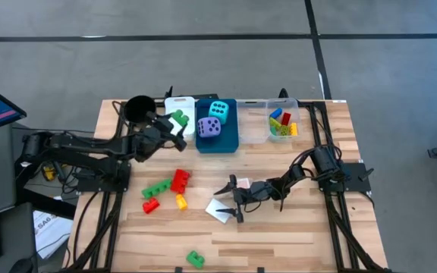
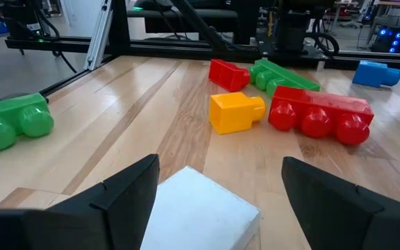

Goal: Pick & Place Toys
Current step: Put the top large green game piece into the white bin

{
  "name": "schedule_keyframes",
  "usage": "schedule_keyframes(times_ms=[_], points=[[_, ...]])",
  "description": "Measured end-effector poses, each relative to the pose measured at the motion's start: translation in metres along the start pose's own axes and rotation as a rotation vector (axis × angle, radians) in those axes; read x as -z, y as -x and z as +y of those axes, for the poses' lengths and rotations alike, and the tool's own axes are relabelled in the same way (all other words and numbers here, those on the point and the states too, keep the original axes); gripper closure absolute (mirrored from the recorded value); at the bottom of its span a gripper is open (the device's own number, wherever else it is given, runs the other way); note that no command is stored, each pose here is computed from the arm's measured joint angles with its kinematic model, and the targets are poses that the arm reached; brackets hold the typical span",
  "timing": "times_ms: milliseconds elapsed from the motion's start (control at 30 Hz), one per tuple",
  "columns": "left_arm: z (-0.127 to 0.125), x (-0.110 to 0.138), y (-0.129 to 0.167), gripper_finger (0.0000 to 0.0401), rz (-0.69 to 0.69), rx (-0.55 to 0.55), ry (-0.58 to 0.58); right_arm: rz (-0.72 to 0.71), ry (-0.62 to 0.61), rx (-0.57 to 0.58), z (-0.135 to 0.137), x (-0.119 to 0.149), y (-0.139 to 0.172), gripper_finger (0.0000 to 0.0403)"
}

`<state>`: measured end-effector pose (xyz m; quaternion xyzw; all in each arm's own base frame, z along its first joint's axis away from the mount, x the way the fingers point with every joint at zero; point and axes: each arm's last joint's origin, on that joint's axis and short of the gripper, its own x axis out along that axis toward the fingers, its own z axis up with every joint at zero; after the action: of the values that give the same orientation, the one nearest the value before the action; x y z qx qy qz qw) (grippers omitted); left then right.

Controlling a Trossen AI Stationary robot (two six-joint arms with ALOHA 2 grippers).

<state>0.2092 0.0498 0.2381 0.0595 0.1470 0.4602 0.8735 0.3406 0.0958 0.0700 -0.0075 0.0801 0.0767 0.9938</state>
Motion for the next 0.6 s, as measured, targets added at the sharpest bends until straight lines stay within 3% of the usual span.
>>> schedule_keyframes(times_ms=[167, 600], points=[[0.007, 0.001, -0.006, 0.0111, 0.008, -0.044, 0.094, 0.000, 0.000, 0.001, 0.000, 0.000, 0.000, 0.0104], [0.032, 0.004, -0.024, 0.0101, 0.042, -0.186, 0.123, 0.025, 0.003, 0.002, 0.000, 0.002, 0.000, 0.0104]])
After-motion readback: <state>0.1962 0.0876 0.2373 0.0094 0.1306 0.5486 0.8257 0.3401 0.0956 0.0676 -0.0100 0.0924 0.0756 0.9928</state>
